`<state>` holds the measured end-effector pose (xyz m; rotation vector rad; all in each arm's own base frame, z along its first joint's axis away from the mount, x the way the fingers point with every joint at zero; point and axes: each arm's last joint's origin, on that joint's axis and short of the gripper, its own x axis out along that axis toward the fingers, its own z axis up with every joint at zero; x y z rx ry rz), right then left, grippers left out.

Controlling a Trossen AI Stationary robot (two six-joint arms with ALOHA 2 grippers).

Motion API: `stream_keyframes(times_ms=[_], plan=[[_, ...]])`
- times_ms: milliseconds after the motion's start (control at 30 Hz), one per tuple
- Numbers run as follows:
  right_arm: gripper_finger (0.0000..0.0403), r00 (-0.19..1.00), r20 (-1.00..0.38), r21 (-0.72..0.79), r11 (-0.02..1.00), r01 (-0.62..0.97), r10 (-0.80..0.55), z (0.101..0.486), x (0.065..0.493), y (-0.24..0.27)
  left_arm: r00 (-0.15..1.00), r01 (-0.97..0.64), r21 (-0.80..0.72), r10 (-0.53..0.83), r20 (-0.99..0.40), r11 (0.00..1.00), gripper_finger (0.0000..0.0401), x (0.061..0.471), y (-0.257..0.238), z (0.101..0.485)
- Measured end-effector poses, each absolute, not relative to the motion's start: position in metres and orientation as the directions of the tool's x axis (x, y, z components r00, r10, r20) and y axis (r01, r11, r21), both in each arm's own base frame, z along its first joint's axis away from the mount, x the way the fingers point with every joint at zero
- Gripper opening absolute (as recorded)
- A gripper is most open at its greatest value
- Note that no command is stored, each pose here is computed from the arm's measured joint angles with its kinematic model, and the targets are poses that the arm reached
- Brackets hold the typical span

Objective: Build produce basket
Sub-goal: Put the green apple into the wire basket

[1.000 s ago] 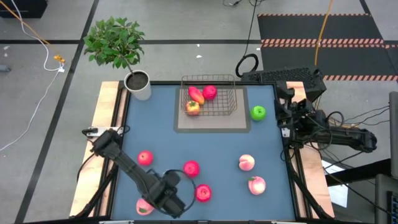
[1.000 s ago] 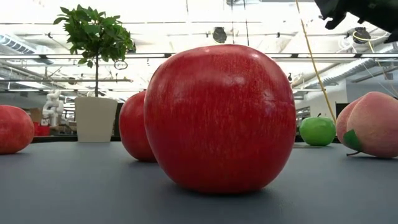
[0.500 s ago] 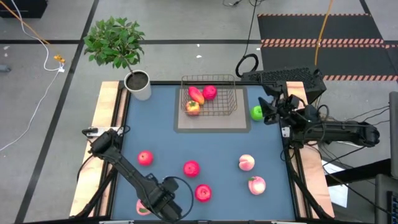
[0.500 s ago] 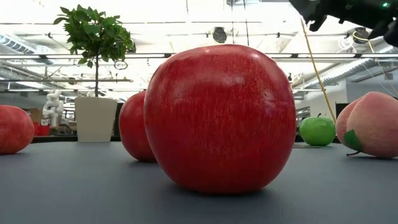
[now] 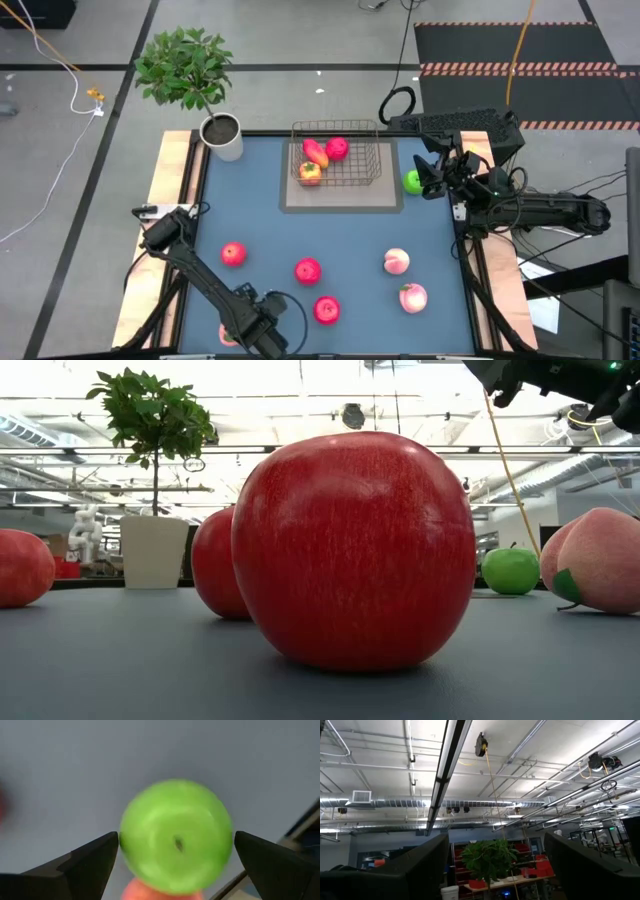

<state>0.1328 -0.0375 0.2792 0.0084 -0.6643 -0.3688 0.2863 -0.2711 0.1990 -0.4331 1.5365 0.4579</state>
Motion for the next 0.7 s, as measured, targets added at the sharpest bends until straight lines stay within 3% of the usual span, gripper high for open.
stream_keyframes(times_ms=[267, 533, 700], plan=[[0.032, 0.722, 0.605, 0.125, 0.935, 0.331, -0.336, 0.28, 0.133, -0.037, -0.002, -0.534, -0.005, -0.008, -1.0, 0.845, 0.0395, 0.285, -0.269, 0.183], [0.032, 0.722, 0.606, 0.125, 0.936, 0.33, -0.336, 0.28, 0.132, -0.037, -0.004, -0.515, -0.006, -0.01, -1.0, 0.857, 0.033, 0.292, -0.261, 0.182], [0.032, 0.724, 0.604, 0.129, 0.937, 0.324, -0.333, 0.28, 0.133, -0.037, 0.044, -0.514, -0.003, 0.023, -0.999, 0.858, 0.0324, 0.306, -0.247, 0.182]])
